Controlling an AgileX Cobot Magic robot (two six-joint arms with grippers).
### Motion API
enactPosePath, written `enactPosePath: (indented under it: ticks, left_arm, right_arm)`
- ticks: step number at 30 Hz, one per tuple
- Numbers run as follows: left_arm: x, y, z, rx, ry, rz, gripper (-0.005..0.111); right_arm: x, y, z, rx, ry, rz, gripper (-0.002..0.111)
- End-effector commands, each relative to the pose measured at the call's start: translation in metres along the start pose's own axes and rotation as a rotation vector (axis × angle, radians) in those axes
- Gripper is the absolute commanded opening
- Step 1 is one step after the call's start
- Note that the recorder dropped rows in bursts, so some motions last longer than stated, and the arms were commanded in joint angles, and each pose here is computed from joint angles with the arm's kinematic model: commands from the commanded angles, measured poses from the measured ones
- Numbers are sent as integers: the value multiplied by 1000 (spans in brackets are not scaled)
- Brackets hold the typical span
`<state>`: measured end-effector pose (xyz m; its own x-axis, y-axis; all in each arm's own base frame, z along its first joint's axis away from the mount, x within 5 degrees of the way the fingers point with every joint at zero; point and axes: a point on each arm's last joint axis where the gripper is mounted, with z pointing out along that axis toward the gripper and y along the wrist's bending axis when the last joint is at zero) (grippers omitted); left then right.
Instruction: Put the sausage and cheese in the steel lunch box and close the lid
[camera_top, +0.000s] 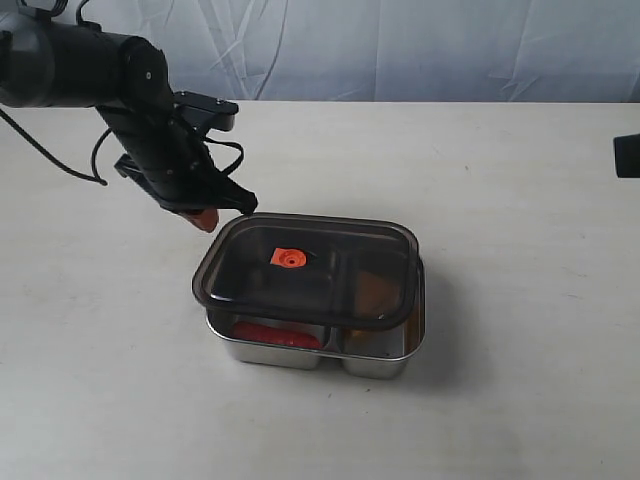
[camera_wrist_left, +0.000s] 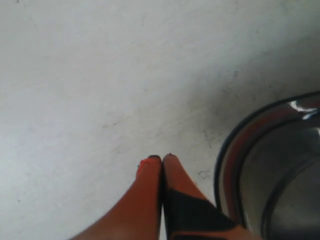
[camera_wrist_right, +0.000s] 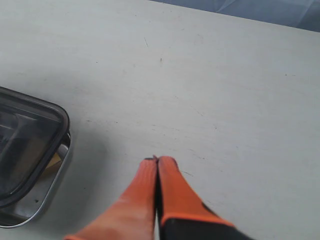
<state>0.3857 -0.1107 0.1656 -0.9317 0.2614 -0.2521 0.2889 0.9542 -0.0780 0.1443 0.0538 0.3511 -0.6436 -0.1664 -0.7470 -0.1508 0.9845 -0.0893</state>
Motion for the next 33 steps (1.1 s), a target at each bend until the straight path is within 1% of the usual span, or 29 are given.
enactPosePath:
  ticks: [1,11,33]
  left_arm:
    - [2,-5,0,58,32,23,0]
    - [5,-7,0,84,68,27,0]
    - [7,-9,-1,101,89,25,0]
  right_arm:
    - [0,0,1,2,-5,-9,-1]
    - [0,0,1,2,-5,-9,-1]
    - [0,0,1,4,-6,-11,-1]
